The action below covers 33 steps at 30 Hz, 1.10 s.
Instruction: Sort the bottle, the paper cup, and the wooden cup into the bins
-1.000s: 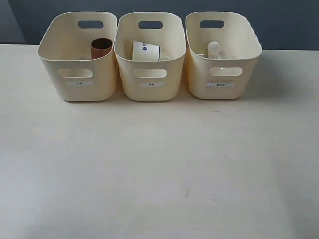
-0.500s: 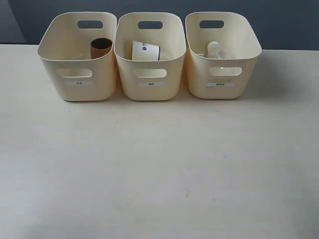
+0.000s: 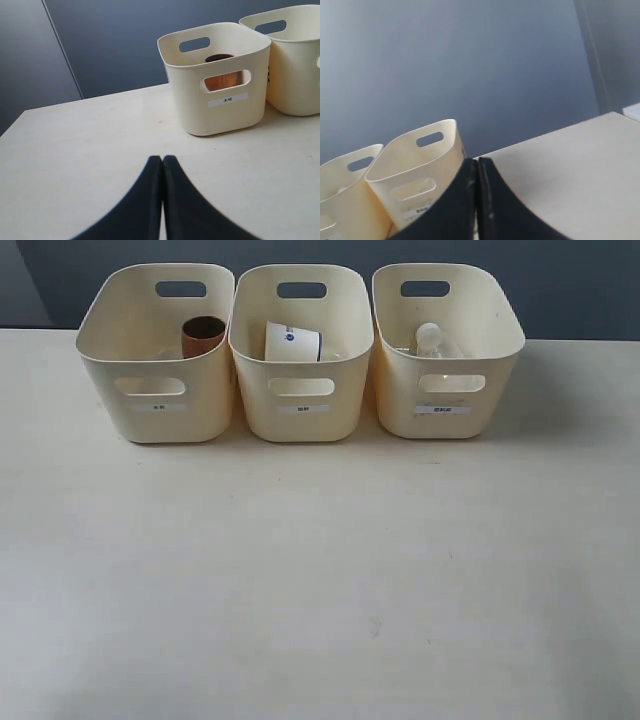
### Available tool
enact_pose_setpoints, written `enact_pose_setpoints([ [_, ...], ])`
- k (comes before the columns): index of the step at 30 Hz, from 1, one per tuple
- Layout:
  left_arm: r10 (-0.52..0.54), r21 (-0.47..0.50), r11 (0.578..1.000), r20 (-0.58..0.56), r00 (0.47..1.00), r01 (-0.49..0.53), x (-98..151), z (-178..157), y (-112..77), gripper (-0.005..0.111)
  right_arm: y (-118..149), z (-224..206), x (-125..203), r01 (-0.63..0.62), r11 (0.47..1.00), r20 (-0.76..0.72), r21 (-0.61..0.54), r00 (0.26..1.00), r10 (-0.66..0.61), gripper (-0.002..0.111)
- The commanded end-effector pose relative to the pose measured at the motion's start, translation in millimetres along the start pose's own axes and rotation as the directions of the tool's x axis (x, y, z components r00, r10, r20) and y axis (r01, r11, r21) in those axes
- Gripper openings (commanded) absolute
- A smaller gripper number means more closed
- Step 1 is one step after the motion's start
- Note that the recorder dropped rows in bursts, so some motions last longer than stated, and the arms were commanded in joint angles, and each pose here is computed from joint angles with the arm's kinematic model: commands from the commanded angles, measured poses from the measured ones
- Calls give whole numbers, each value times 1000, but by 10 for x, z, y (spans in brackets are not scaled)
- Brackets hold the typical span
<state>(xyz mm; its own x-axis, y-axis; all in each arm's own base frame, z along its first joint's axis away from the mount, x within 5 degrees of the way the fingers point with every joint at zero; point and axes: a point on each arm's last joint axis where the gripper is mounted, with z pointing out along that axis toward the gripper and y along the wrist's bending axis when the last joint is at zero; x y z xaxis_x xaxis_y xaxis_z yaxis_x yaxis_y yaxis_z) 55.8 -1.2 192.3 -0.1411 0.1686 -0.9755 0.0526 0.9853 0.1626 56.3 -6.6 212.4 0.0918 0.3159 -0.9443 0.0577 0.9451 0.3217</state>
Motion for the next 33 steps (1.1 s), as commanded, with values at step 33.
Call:
enact_pose_setpoints([
  [33, -5, 3, 1000, 5, 1000, 5, 1, -3, -3, 0, 14, -6, 57, 242, 970, -48, -25, 969, -243, -1],
])
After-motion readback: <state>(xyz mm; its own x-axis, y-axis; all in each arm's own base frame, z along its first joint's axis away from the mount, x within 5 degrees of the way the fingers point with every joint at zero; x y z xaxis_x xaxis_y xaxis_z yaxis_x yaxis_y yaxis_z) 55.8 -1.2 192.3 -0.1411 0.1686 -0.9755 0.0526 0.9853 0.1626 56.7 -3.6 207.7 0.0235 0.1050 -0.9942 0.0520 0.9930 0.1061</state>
